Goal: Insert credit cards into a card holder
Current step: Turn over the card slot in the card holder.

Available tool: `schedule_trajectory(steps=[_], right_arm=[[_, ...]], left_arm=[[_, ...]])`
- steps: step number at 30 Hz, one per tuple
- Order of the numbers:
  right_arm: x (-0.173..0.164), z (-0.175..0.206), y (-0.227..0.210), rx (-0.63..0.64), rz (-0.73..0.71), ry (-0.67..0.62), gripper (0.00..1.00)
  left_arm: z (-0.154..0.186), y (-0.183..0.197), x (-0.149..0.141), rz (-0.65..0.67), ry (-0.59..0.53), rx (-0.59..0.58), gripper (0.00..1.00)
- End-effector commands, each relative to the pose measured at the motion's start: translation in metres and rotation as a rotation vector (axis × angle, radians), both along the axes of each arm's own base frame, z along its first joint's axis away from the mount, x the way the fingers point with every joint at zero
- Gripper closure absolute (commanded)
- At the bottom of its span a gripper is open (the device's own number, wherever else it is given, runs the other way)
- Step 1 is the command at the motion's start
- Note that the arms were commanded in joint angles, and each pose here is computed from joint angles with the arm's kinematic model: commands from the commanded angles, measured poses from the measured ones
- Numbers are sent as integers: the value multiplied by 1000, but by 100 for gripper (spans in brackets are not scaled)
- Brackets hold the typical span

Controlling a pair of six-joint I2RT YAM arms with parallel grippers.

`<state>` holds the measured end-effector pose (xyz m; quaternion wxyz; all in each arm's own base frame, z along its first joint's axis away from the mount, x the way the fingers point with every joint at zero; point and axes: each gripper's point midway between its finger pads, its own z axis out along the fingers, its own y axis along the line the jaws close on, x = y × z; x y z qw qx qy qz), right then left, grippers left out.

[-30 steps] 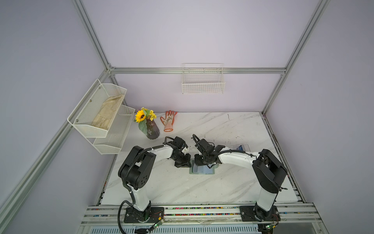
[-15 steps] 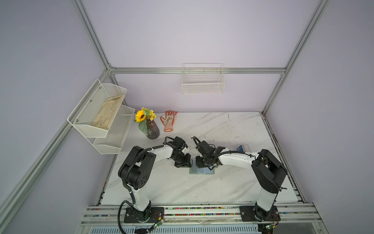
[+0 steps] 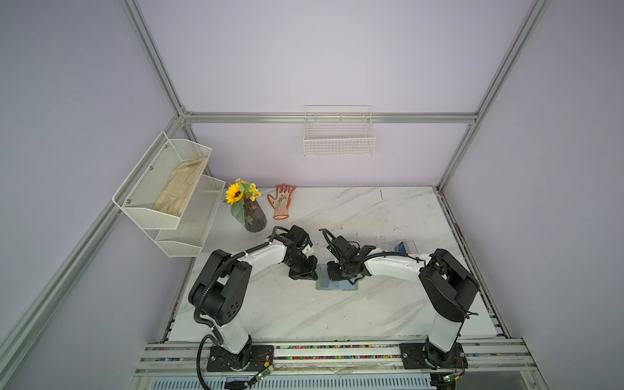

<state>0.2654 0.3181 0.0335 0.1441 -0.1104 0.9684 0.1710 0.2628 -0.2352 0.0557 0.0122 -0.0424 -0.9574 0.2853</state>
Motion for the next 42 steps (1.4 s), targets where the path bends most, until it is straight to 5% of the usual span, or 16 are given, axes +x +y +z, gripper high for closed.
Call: schedule_trajectory(steps=[1, 16, 33, 42], right_arm=[[-5, -15, -9, -46, -11, 20, 68], [-2, -11, -10, -74, -11, 12, 69], [3, -3, -20, -151, -29, -17, 72], [4, 5, -30, -183, -48, -42, 73]], left_arm=[[49, -19, 23, -26, -115, -87, 100], [13, -38, 26, -10, -25, -168, 100], [-72, -7, 6, 60, 107, -35, 100], [-85, 5, -2, 70, 120, 28, 100]])
